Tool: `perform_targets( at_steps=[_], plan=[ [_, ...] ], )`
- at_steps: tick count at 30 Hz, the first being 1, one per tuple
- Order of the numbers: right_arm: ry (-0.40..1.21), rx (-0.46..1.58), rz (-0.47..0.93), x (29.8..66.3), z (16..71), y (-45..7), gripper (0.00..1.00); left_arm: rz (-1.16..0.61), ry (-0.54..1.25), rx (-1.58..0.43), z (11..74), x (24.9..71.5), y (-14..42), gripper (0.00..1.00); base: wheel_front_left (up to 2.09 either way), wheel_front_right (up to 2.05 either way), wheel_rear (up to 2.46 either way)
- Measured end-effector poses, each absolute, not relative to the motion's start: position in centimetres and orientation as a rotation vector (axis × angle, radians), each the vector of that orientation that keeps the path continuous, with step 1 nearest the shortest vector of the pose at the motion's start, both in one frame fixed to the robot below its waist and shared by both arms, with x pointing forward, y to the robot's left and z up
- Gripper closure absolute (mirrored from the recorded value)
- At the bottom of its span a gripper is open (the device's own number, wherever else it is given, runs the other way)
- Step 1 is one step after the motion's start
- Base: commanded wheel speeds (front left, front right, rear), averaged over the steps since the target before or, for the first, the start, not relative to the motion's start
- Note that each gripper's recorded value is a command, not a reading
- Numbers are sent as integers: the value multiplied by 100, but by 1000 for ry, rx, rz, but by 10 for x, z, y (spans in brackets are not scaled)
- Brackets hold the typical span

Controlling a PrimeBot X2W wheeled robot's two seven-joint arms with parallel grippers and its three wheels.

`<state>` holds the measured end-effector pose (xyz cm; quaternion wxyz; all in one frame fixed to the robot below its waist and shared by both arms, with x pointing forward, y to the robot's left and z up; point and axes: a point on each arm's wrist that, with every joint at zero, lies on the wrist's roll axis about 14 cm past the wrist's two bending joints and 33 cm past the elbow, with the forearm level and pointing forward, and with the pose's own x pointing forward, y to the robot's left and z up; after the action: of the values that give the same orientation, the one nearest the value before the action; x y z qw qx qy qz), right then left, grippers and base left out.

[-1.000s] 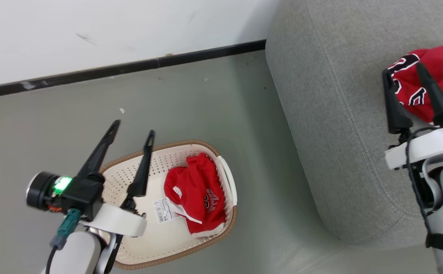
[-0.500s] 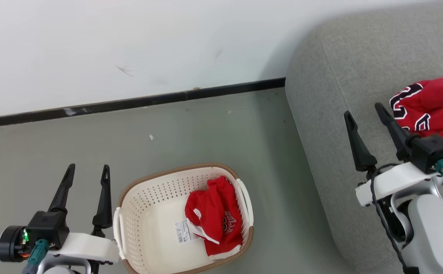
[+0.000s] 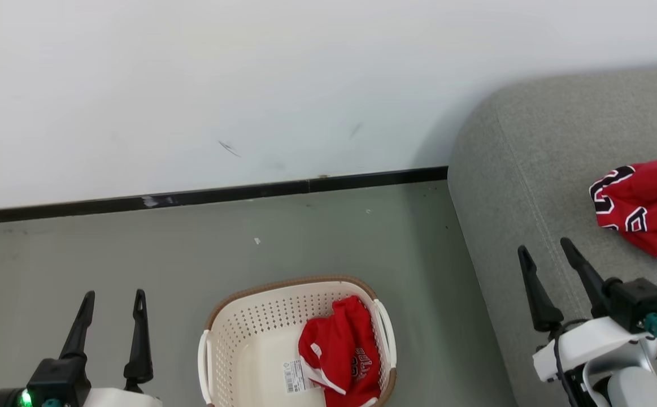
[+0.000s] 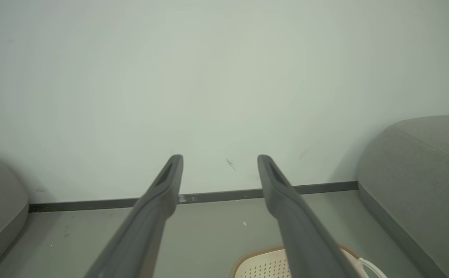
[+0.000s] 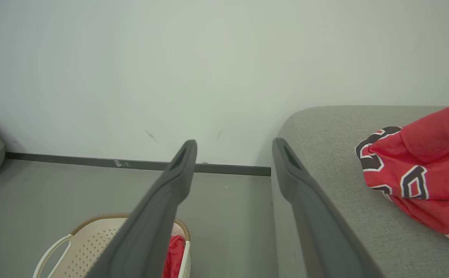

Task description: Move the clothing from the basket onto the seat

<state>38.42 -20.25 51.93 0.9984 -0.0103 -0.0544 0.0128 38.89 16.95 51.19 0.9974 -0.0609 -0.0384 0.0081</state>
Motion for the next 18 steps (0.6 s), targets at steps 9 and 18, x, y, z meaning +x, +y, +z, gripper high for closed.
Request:
perform_targets(
  at_steps=[9,18],
  plan=[
    [-95,12,60,365,513,-184,0,40,-66,-123,509,363,178,0,0,0,0],
    [-114,-2,91,355,518,-172,0,53,-63,-131,507,347,183,0,0,0,0]
  ],
)
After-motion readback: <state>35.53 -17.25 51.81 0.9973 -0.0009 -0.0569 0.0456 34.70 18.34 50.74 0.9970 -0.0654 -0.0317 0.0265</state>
